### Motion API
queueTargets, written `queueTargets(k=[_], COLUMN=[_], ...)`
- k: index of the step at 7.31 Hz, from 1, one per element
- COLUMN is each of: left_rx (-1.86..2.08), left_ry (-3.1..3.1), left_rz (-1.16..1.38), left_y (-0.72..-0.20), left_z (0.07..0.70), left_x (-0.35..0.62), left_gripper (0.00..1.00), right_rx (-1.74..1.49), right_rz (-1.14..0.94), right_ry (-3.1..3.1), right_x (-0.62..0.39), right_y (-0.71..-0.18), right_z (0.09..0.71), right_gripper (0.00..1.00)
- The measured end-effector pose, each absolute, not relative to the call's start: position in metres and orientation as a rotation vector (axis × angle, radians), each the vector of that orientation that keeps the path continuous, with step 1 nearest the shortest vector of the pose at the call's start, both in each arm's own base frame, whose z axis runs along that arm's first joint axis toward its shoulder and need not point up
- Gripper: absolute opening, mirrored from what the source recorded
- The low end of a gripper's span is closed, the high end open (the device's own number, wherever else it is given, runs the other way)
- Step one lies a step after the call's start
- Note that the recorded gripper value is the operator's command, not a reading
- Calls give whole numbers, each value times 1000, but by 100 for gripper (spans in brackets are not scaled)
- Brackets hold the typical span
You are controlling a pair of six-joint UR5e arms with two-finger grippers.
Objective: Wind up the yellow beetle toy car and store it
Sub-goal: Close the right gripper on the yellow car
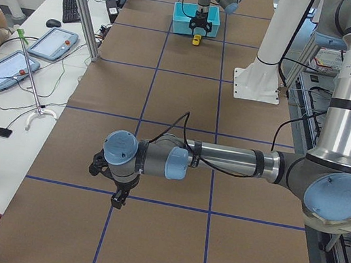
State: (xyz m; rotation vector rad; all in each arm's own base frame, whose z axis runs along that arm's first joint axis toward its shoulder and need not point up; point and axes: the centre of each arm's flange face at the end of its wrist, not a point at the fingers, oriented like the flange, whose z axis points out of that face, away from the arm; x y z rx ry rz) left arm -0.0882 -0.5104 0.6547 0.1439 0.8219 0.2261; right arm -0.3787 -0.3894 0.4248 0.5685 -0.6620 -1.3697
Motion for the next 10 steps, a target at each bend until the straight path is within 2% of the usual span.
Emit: queueTargets(k=[5,6,7,8,10], left_rx=[140,139,138,137,135], left_ry=[823,822,821,821,821], left_rz=[224,224,223,223,223], left_y=[-510,-510,-510,-510,-510], left_z=[655,656,656,657,657], left_x=[-88,-88,-88,-88,-88], left_gripper=[100,100,100,100,100], right_rx=[541,536,534,534,540], right_rz=[-1369,-1369,-1370,-1373,-1377], right_ry=[-655,-654,-653,-652,-653], right_x=[-391,-394,-395,-395,-394], right_y=[-396,-398,-398,-399,-399], right_z=[436,438,439,440,438], right_gripper=[100,79,32,0,0])
